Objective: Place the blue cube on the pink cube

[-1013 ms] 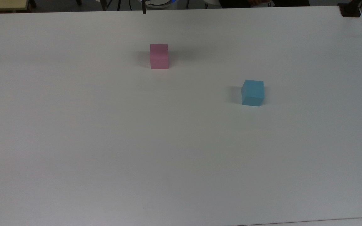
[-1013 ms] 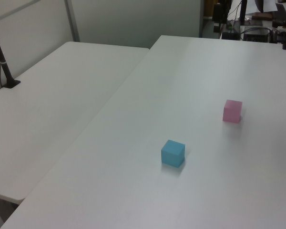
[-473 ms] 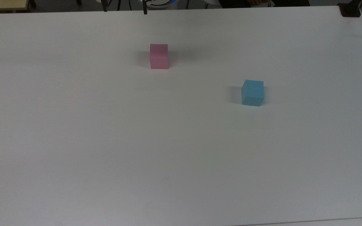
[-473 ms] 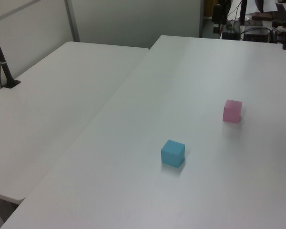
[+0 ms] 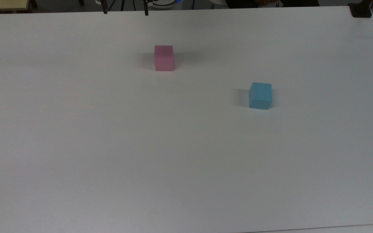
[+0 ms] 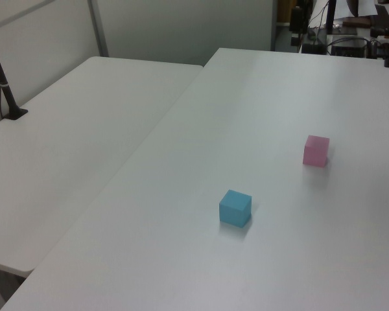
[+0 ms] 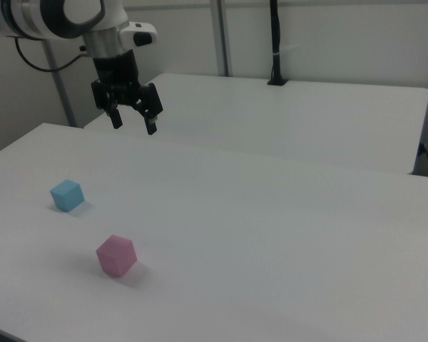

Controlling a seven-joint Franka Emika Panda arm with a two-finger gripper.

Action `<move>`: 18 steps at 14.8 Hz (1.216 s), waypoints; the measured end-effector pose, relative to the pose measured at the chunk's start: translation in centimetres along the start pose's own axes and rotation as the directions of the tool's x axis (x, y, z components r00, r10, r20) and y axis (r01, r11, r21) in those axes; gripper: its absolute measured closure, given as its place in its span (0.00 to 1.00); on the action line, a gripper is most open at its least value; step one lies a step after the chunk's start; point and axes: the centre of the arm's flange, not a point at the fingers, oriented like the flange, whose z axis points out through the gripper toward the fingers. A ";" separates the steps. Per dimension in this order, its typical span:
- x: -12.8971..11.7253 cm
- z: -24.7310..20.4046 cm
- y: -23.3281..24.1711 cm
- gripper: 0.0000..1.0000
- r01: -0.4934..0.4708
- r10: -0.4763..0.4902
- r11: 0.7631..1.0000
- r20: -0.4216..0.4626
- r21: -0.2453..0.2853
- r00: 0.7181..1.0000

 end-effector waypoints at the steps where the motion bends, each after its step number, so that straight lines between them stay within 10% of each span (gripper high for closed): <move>1: -0.1 0.0 0.2 0.00 -0.003 0.003 1.000 0.009 -0.001 1.000; 8: -1.5 0.1 -1.0 0.00 0.031 -0.031 1.000 0.105 0.002 0.994; 18: 1.9 3.9 -18.7 0.00 0.049 -0.046 0.987 -0.019 0.152 0.999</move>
